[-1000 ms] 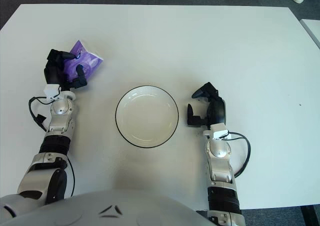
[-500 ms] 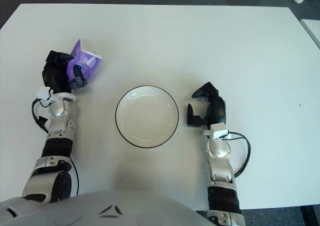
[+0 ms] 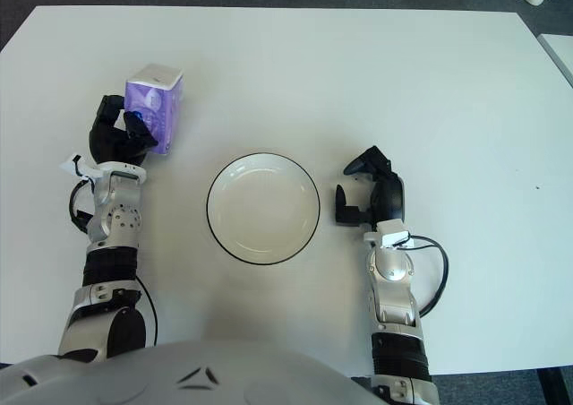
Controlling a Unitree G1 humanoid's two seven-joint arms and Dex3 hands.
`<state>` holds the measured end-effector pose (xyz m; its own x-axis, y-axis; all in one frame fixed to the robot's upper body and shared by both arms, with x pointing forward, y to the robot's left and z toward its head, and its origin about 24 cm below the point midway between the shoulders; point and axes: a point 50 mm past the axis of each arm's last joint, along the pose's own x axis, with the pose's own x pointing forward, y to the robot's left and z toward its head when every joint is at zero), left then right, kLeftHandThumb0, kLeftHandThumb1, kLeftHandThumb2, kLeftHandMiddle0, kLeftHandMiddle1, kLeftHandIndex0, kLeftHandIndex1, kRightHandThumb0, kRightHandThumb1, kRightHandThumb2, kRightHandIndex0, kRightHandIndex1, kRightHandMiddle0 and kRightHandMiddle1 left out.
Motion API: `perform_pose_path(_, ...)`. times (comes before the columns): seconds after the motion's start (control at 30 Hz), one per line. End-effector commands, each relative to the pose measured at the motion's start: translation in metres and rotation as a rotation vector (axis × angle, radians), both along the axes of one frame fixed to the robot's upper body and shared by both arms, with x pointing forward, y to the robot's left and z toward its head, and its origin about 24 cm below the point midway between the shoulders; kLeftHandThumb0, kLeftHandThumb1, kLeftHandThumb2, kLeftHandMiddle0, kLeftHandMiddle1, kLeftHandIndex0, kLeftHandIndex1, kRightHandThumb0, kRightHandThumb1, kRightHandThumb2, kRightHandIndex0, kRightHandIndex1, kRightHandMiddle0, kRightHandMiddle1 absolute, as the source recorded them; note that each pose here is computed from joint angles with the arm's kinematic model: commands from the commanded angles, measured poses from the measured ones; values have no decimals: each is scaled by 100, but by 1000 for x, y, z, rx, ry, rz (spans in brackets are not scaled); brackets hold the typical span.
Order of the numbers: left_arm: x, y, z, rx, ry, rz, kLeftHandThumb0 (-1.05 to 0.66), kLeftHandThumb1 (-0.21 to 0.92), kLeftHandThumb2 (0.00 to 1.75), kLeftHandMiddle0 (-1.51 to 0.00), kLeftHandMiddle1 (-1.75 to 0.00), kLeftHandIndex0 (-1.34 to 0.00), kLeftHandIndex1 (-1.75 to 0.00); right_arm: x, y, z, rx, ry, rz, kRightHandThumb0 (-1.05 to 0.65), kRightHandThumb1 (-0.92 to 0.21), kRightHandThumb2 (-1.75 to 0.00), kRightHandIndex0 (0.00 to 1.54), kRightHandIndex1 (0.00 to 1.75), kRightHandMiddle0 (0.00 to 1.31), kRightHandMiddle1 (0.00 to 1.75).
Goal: Put the tissue paper into the plate.
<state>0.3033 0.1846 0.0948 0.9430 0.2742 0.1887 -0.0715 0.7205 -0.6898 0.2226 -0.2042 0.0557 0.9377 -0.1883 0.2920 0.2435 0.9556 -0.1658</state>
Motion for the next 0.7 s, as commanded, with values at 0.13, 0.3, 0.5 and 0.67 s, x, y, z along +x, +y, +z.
perform_pose_path(0.13, -8, -3, 12, -41, -56, -24, -4, -16, 175, -107, -146, -78, -175, -6, -5, -17, 0, 98, -37, -1, 1, -165, 92, 161, 62, 175)
perform_pose_path(0.3, -12, -7, 21, -43, -87, -60, -1, -18, 175, -109, -138, -79, -175, -5, -4, -17, -2, 94, -34, -1, 1, -165, 92, 161, 61, 175)
perform_pose_path(0.5, -13, -11, 27, -64, -150, -174, 0, -20, 175, -110, -133, -83, -175, -4, -3, -18, 4, 95, -32, -1, 1, -166, 92, 162, 61, 175)
perform_pose_path(0.67, -13, -13, 33, -73, -185, -239, 0, -20, 175, -105, -132, -88, -175, -3, -3, -17, 10, 93, -29, -1, 1, -167, 91, 163, 62, 175)
